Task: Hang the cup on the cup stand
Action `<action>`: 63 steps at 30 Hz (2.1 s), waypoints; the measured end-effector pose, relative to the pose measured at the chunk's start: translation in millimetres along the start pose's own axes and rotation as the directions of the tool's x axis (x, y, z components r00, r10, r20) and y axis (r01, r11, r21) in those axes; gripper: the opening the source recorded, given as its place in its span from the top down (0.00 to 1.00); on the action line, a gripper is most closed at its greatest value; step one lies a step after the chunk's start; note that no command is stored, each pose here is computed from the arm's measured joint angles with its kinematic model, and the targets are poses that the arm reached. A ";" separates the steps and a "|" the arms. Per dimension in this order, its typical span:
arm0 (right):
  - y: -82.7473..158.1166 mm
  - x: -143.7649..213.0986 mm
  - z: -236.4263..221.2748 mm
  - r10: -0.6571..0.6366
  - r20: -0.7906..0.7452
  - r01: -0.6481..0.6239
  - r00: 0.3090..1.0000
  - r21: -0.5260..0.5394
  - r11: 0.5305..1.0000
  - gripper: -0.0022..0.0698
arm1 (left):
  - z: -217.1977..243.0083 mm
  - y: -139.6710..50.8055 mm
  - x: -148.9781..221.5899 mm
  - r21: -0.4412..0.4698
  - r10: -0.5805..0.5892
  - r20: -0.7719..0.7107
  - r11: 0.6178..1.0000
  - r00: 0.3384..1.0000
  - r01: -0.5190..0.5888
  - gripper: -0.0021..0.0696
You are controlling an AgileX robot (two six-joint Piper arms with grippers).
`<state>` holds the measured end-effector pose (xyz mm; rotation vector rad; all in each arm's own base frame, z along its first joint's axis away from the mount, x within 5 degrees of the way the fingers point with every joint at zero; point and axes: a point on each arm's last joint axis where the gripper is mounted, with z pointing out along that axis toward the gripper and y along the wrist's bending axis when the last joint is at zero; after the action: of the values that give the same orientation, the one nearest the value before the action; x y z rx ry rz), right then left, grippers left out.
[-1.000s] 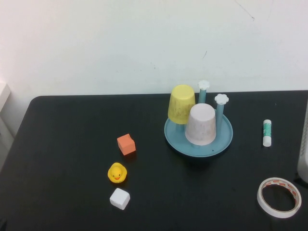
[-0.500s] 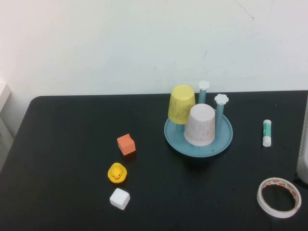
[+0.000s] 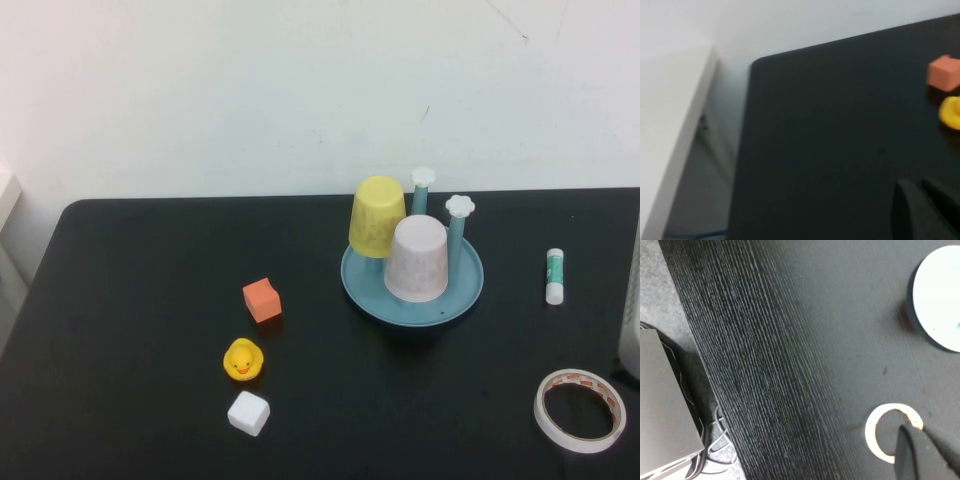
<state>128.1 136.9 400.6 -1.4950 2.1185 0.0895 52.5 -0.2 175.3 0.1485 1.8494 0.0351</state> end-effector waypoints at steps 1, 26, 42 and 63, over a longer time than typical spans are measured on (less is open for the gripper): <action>0.0 0.0 0.0 0.000 0.000 0.000 1.000 0.000 1.000 0.97 | 0.0 -1.7 -0.4 0.019 0.007 0.004 1.000 1.000 -0.007 0.97; 0.0 0.0 0.0 0.000 0.000 0.000 1.000 0.000 1.000 0.97 | -0.2 -5.5 -0.7 0.043 -0.169 -0.001 0.985 0.986 0.169 0.97; 0.0 0.0 0.0 0.000 0.000 0.000 1.000 0.000 1.000 0.97 | -0.2 -5.5 -0.7 0.043 -0.169 -0.001 0.985 0.986 0.169 0.97; 3.5 125.6 -29.5 0.265 0.627 -0.607 0.733 0.426 0.671 0.97 | -0.2 -5.7 -0.8 0.044 -0.172 -0.001 0.984 0.985 0.172 0.97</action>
<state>83.7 20.5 366.8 -0.4459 1.7604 -0.0155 52.1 -5.9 175.5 0.0188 1.8546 -0.1263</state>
